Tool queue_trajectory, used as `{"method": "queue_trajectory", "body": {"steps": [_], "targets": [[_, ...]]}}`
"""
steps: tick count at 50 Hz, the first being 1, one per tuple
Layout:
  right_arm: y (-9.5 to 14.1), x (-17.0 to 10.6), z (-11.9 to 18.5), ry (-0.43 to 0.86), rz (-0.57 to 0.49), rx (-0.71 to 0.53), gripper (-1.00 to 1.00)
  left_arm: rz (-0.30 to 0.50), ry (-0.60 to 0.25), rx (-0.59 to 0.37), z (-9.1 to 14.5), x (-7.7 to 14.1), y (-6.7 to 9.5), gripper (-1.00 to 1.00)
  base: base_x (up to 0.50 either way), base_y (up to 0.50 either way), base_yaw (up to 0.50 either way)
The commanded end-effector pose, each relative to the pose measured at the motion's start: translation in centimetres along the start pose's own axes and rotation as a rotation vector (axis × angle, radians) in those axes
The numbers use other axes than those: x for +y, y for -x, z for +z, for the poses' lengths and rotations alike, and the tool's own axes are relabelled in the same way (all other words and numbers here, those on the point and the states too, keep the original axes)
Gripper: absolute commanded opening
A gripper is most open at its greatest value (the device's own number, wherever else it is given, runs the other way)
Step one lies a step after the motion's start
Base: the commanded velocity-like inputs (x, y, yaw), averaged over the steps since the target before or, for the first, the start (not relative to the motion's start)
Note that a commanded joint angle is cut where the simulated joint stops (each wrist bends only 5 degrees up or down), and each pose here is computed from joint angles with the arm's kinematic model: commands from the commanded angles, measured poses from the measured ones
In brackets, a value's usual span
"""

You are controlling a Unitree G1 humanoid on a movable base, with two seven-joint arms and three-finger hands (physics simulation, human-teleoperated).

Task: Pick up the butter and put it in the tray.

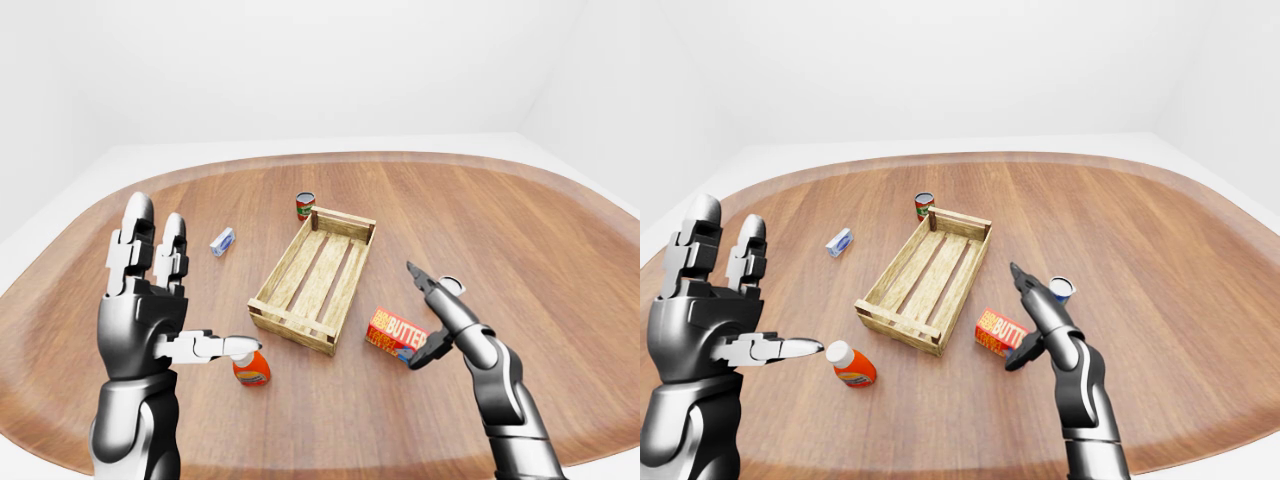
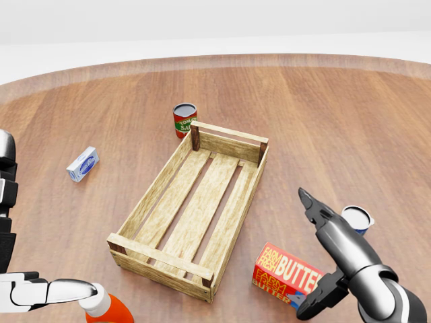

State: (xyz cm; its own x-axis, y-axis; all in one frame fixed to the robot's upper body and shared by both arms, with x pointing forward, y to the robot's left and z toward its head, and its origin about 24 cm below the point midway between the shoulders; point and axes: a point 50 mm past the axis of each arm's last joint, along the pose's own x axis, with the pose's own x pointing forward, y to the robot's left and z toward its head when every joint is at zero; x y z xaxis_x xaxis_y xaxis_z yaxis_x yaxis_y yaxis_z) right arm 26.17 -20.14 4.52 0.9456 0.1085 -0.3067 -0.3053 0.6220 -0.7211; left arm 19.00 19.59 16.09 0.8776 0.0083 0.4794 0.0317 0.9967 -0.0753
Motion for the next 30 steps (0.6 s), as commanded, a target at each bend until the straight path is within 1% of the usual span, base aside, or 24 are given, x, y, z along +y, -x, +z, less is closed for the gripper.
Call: {"method": "queue_trajectory", "body": {"steps": [1, 4, 8, 14, 24, 30], "targets": [[-0.9, 1.5, -0.8, 0.048, 0.048, 0.057, 1.0, 0.0, 0.0, 0.005, -0.1, 0.0, 0.0, 1.0, 0.0, 0.0, 0.0], [-1.2, 1.5, -0.7, 0.073, 0.054, 0.062, 1.0, 0.002, -0.001, 0.007, -0.1, 0.0, 0.0, 1.0, 0.0, 0.0, 0.0], [-2.1, 1.6, -0.2, 0.093, 0.072, 0.06, 1.0, 0.0, -0.001, 0.014, -0.3, 0.0, 0.1, 1.0, 0.0, 0.0, 0.0], [-3.1, 1.8, -0.4, 0.084, 0.089, 0.073, 1.0, 0.002, -0.002, 0.002, -0.1, 0.0, -0.1, 1.0, 0.0, 0.0, 0.0], [-4.0, 1.8, -0.4, 0.066, 0.111, 0.081, 1.0, 0.0, -0.001, 0.015, -0.3, 0.0, 0.0, 1.0, 0.0, 0.0, 0.0], [-4.3, 2.4, -1.2, 0.04, 0.125, 0.112, 1.0, 0.003, 0.0, 0.012, -0.3, 0.1, -0.1, 1.0, 0.0, 0.0, 0.0]]}}
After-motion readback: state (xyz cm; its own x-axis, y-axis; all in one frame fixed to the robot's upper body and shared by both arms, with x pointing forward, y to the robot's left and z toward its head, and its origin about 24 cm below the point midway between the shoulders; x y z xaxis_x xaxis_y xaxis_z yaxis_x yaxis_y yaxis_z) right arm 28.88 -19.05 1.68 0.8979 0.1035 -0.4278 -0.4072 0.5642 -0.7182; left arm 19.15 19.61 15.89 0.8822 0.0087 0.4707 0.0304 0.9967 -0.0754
